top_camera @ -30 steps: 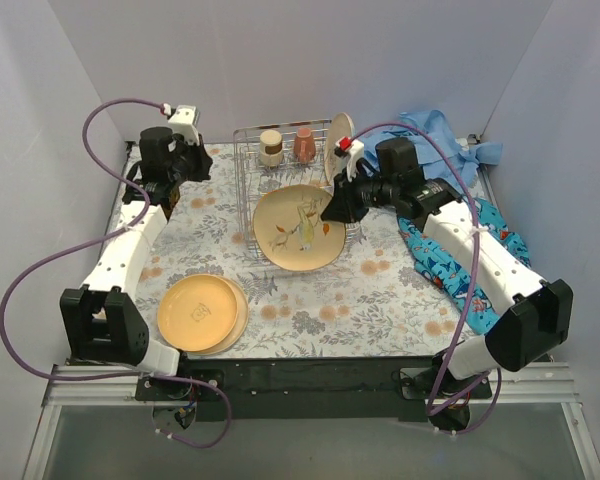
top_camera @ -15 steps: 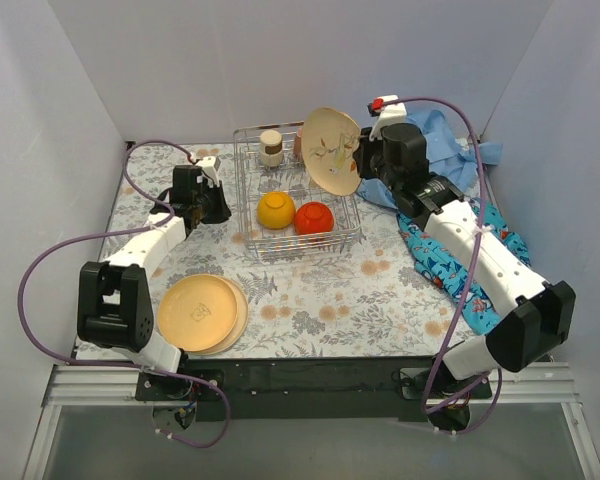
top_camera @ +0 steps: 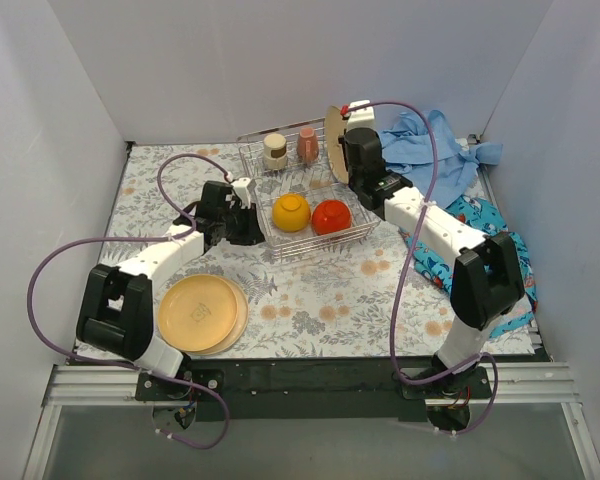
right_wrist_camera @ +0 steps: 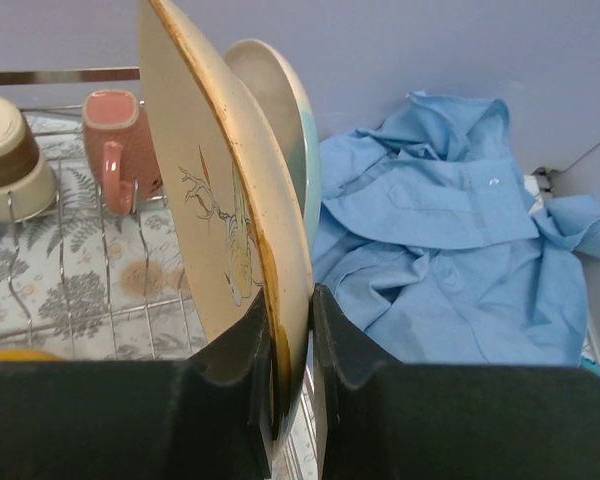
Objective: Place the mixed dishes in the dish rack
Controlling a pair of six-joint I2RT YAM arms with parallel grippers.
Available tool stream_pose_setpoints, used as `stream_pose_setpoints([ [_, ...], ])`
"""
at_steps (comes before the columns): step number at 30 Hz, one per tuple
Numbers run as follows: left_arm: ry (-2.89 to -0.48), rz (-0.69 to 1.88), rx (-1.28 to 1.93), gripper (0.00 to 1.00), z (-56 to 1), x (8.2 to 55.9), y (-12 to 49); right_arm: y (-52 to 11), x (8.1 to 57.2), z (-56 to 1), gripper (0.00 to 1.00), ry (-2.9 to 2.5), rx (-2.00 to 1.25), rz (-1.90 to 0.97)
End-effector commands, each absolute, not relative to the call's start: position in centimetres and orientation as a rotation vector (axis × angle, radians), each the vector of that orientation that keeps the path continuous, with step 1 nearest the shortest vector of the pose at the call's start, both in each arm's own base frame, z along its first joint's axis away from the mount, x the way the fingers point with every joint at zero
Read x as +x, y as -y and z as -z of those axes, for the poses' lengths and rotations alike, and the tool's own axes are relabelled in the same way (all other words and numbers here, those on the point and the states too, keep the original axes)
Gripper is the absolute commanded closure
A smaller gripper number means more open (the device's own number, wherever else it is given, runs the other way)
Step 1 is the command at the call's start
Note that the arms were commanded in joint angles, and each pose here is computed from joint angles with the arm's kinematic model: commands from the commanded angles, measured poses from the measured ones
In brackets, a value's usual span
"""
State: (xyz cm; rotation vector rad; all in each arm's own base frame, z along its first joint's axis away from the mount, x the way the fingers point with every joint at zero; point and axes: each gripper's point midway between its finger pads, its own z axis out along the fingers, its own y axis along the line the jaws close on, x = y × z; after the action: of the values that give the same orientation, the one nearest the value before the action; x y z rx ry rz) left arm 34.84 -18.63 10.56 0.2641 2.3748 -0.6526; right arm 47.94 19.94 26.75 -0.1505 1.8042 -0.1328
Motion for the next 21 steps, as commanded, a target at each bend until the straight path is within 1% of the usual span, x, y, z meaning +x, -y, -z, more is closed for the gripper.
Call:
stream_pose_setpoints([
  [1, -2.344, 0.606, 0.255, 0.72, -13.0, 33.7, 17.7, -18.7, 49.6, -41.4, 0.99, -1.361, 0.113, 0.089],
  [2, -2.36, 0.591, 0.266, 0.61, -12.8, 33.5, 17.5, -18.9, 50.1, -41.5, 0.99, -1.341, 0.101, 0.109],
  [6, -2.45, 0.586, 0.302, 0.55, -11.6, 31.8, 16.9, -19.6, 51.5, -41.4, 0.99, -1.309, 0.081, 0.141],
  [8, -2.455, 0.595, 0.294, 0.53, -11.7, 30.9, 16.6, -20.2, 52.5, -40.3, 0.99, -1.319, 0.067, 0.153],
  [10, -2.449, 0.605, 0.29, 0.52, -11.9, 30.4, 16.5, -20.7, 53.1, -40.5, 0.99, -1.31, 0.057, 0.155],
  [13, -2.445, 0.604, 0.283, 0.51, -12.1, 29.9, 16.3, -21.5, 53.9, -39.7, 0.99, -1.315, 0.035, 0.152],
  [21, -2.428, 0.562, 0.255, 0.51, -12.0, 30.3, 14.9, -22.2, 54.7, -37.3, 0.99, -1.37, 0.017, 0.145],
])
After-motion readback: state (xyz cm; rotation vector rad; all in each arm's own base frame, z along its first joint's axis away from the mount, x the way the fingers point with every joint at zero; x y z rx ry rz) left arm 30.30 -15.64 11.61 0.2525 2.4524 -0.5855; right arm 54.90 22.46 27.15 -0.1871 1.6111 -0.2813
